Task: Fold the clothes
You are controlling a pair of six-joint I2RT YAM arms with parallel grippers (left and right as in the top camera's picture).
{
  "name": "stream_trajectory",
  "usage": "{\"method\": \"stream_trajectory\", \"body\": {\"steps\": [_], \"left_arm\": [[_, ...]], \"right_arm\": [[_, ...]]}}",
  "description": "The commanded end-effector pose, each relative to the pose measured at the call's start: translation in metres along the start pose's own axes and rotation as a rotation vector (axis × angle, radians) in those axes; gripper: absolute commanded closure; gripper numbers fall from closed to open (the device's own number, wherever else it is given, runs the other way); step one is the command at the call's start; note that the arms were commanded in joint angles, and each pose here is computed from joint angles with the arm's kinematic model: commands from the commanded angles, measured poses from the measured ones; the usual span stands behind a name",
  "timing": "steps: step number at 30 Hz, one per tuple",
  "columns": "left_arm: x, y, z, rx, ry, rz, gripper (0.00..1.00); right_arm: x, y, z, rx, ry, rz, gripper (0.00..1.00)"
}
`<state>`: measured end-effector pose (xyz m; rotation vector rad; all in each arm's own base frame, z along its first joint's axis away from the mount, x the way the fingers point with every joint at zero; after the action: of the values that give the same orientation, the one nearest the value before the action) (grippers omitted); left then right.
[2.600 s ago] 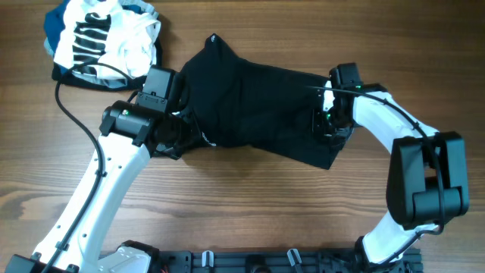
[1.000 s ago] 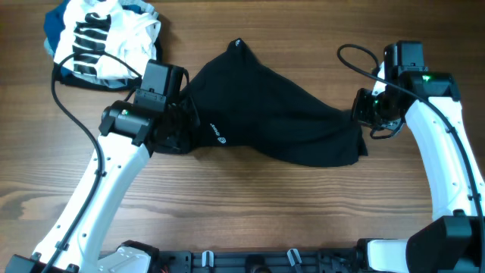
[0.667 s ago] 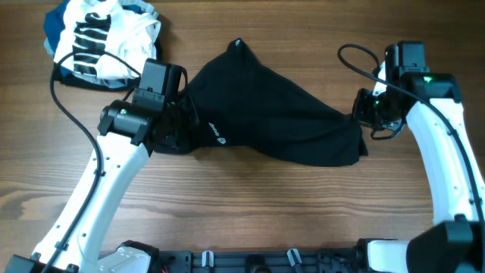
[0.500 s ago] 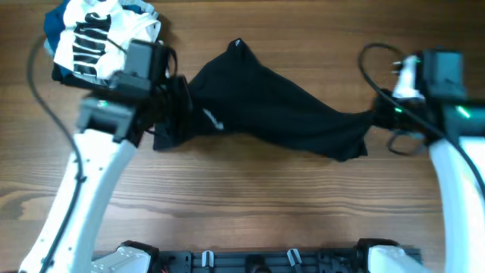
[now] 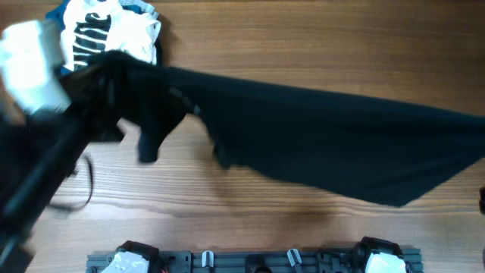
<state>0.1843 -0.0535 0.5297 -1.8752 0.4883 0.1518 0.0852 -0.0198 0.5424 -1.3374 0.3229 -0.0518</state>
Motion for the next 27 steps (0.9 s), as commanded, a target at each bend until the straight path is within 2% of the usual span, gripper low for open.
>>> {"method": "stream_trajectory", "body": {"steps": [1,5,9,10,13,14,17,22,25,27], "left_arm": [[-0.009,-0.009,0.012,0.021,-0.107,-0.067,0.96],[0.041,-0.006,0.016,0.055,-0.171,0.027,0.96],[0.121,0.0,0.024,0.074,-0.266,0.127,0.96],[0.151,0.001,0.025,0.103,-0.275,0.142,0.96],[0.218,-0.009,0.031,0.145,-0.276,0.089,0.96],[0.243,-0.022,0.036,0.147,-0.271,0.011,0.96],[0.266,-0.055,0.042,0.163,-0.252,-0.171,0.96],[0.24,-0.1,0.026,0.23,-0.215,-0.364,0.96],[0.236,-0.096,0.027,0.233,-0.224,-0.323,0.96],[0.246,-0.073,0.036,0.242,-0.255,-0.197,0.96]], "right_arm": [[0.048,0.002,-0.005,-0.053,0.065,0.118,0.96],[0.127,0.017,0.001,-0.101,0.005,0.323,0.96],[0.217,0.045,0.006,-0.114,-0.075,0.513,0.96],[0.252,0.056,0.006,-0.108,-0.092,0.557,0.96],[0.316,0.071,0.007,-0.091,-0.13,0.561,0.96],[0.339,0.072,0.009,-0.087,-0.157,0.528,0.96],[0.365,0.054,0.016,-0.061,-0.199,0.389,0.96],[0.352,-0.006,0.027,-0.095,-0.234,0.145,0.96],[0.348,-0.011,0.028,-0.118,-0.237,0.132,0.96],[0.358,0.008,0.024,-0.13,-0.227,0.213,0.96]]}}
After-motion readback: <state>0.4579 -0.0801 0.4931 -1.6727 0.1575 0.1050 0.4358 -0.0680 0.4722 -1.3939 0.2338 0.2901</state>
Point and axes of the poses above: each gripper's point midway between its finger pads, its own x axis out along the fingers, its own z axis along the line the jaws close on, y = z × x, the point moved 6 cm from there along -x, back along the fingers, and after that the axes turned 1 degree about x, right-handed, at the moved point
